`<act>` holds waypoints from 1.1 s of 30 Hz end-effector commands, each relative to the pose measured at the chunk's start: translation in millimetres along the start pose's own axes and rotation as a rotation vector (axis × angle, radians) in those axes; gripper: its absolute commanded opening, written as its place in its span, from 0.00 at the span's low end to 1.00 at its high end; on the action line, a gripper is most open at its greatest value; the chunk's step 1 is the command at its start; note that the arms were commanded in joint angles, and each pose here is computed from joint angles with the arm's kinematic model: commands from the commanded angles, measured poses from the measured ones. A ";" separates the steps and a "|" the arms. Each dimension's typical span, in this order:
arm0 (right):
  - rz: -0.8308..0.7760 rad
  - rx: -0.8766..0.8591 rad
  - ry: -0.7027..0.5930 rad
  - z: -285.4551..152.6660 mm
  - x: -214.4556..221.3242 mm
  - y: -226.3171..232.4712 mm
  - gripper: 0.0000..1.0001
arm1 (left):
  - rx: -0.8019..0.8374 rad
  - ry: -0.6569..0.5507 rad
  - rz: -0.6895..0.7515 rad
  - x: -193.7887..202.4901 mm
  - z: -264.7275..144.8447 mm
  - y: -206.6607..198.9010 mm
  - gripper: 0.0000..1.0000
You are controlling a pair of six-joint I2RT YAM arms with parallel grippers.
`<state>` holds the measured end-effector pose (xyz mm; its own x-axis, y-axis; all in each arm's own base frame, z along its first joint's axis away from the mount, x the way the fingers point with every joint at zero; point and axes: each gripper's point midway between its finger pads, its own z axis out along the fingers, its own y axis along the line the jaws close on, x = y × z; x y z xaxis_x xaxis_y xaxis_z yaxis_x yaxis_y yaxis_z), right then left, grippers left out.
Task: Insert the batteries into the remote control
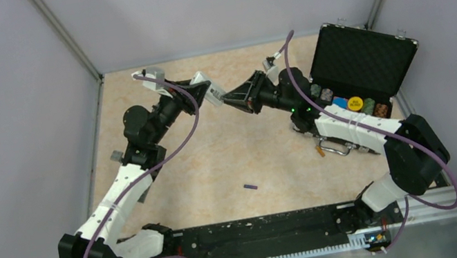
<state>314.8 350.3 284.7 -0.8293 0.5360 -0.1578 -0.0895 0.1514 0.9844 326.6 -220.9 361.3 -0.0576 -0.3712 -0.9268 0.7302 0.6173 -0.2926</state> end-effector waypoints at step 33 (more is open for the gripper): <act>0.003 -0.093 -0.003 -0.1 -5.3 31.0 0.35 | 0.001 -0.048 0.036 -15.3 -0.6 -4.7 0.00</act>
<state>313.9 351.7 296.2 -0.8331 0.5372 -0.1318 -0.0909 0.1020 0.9906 328.8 -219.9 354.0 -0.0705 -0.3532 -0.9329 0.7167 0.6325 -0.2937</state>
